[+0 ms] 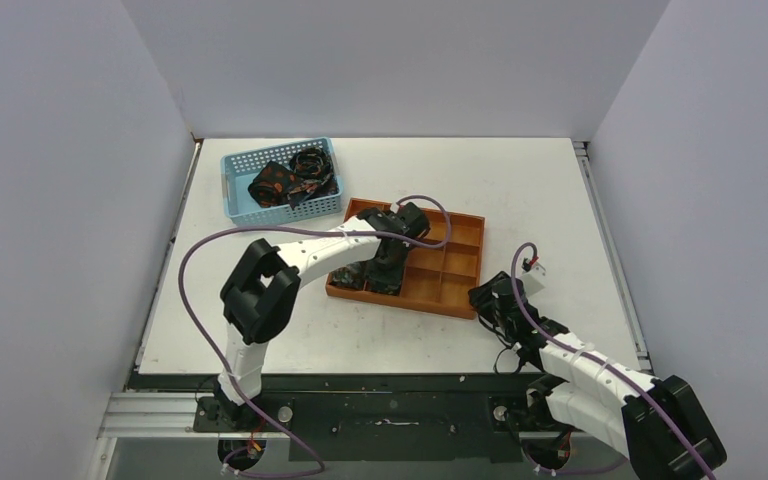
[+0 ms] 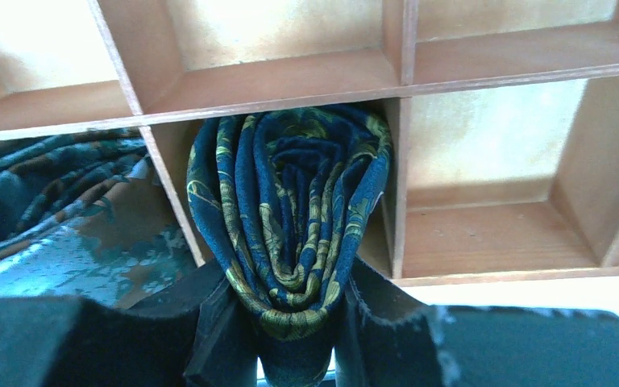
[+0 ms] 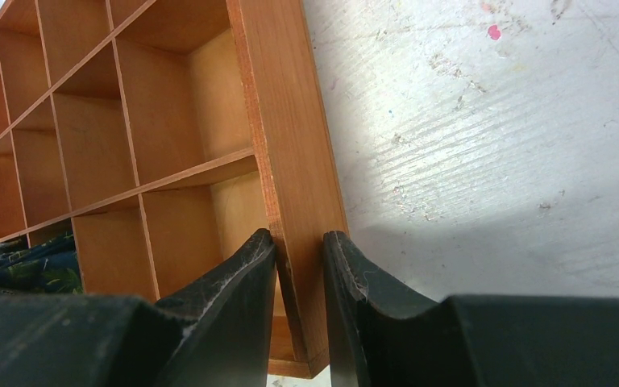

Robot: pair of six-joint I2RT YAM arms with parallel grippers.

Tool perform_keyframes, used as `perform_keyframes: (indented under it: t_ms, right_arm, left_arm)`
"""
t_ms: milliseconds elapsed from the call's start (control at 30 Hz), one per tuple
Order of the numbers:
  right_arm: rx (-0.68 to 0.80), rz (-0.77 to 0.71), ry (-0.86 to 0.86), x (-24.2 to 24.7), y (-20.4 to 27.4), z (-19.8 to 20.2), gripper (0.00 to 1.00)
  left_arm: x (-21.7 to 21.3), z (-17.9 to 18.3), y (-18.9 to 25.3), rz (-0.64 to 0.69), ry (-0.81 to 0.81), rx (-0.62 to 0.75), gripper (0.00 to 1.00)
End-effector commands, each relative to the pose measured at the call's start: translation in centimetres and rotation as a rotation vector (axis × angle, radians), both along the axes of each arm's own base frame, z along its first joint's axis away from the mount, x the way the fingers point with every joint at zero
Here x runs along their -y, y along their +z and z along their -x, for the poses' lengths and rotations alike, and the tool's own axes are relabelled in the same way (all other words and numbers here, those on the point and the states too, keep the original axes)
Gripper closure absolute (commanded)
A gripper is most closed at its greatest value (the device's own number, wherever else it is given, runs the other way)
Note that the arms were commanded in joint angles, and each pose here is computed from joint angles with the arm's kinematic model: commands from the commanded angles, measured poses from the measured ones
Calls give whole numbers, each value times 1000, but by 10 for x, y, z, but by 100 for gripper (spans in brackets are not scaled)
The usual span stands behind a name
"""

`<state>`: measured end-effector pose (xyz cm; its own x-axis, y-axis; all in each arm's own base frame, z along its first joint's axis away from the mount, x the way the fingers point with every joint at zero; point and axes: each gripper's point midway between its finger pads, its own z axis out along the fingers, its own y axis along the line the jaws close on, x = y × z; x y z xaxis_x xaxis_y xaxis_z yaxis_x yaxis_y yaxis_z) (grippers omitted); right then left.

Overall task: Roll the ties
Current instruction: Place the tie in the storage box.

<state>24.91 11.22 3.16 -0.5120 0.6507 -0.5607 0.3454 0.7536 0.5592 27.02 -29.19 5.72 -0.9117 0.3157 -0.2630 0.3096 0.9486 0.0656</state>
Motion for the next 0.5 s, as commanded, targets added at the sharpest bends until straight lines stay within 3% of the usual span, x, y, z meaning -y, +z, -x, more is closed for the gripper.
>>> perform_keyframes:
  t_ms: [0, 100, 167, 300, 467]
  right_arm:
    - [-77, 28, -15, 6, -21, 13, 95]
    - [-75, 36, -2, 6, -18, 13, 95]
    - [-71, 44, 24, 3, -14, 13, 92]
    - [-61, 82, 61, 4, -5, 12, 77]
    - [-42, 120, 110, 1, 7, 8, 55]
  left_arm:
    - [51, -3, 10, 280, 57, 11, 100]
    - [51, -3, 10, 292, 66, 17, 98]
    - [45, -2, 12, 292, 69, 29, 83]
    - [33, -2, 31, 304, 70, 65, 58]
    - [20, 2, 49, 306, 64, 99, 47]
